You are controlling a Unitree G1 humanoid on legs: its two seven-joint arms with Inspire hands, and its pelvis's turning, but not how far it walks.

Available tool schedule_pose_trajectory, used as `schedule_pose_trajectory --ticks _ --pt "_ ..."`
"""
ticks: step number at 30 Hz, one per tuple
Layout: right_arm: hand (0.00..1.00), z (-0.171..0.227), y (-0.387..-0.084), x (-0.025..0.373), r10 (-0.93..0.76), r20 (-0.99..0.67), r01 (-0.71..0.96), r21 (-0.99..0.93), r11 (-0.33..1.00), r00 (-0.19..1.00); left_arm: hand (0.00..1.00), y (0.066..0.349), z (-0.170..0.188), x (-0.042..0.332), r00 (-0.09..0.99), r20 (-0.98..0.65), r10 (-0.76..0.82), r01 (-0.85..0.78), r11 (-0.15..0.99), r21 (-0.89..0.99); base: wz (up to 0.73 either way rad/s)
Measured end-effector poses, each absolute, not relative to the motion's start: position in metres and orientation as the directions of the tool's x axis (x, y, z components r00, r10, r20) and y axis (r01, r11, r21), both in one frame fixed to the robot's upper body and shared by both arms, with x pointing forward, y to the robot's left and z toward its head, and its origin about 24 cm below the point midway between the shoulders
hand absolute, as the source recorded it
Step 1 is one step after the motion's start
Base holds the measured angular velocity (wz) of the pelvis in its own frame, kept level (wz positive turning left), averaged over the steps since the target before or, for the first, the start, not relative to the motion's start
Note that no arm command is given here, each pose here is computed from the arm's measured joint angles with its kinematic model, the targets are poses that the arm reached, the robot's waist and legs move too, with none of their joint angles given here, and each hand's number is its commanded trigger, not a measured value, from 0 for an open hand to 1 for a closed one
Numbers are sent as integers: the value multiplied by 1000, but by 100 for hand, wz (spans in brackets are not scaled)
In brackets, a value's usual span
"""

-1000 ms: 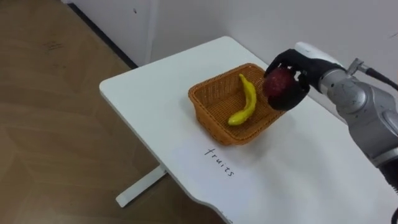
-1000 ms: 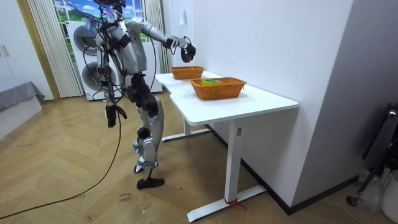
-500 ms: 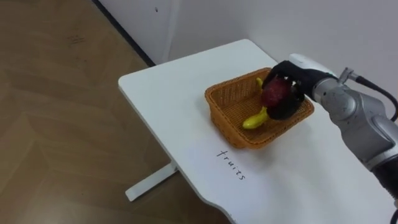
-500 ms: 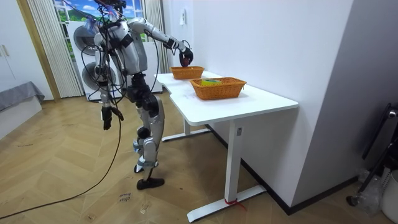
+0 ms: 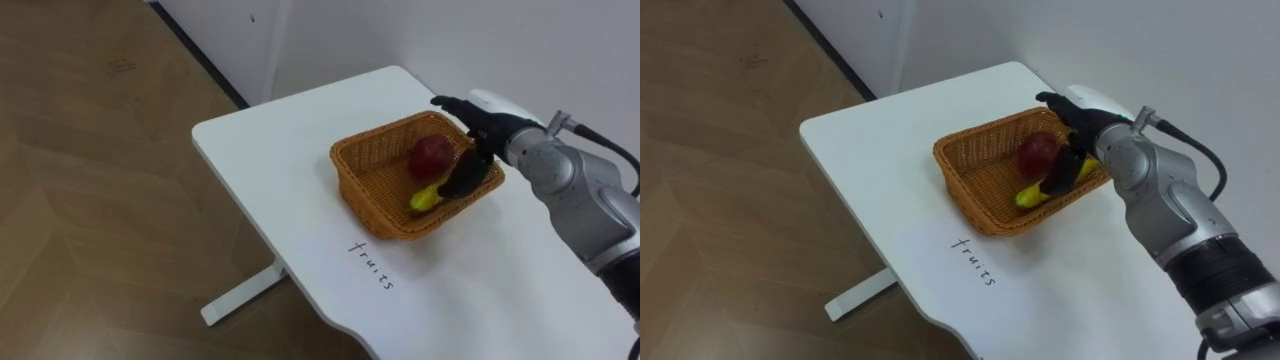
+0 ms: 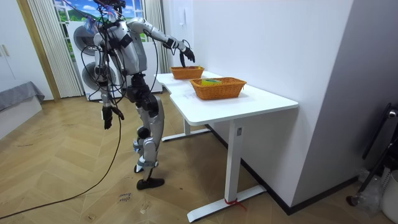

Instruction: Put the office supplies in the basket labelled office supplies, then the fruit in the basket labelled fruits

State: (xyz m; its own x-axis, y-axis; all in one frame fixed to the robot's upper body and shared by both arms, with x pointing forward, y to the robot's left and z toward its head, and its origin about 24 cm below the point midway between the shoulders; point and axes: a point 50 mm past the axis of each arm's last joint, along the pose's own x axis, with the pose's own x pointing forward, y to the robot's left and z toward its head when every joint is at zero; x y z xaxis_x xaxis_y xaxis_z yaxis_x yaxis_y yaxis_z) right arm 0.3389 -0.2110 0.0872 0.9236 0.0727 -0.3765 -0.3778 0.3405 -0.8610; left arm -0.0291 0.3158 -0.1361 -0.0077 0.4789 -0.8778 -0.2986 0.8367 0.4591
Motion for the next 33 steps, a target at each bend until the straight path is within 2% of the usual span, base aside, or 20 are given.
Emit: schedule_pose_trajectory --ticks 29,33 --pt "0 88 -211 339 74 -373 -375 -861 345 925 0 315 -136 -30 -17 -880 476 -306 835 457 0" --pt "0 105 -208 347 85 -318 -328 -879 346 944 0 313 -138 -25 -5 -885 465 -320 838 442 -8"
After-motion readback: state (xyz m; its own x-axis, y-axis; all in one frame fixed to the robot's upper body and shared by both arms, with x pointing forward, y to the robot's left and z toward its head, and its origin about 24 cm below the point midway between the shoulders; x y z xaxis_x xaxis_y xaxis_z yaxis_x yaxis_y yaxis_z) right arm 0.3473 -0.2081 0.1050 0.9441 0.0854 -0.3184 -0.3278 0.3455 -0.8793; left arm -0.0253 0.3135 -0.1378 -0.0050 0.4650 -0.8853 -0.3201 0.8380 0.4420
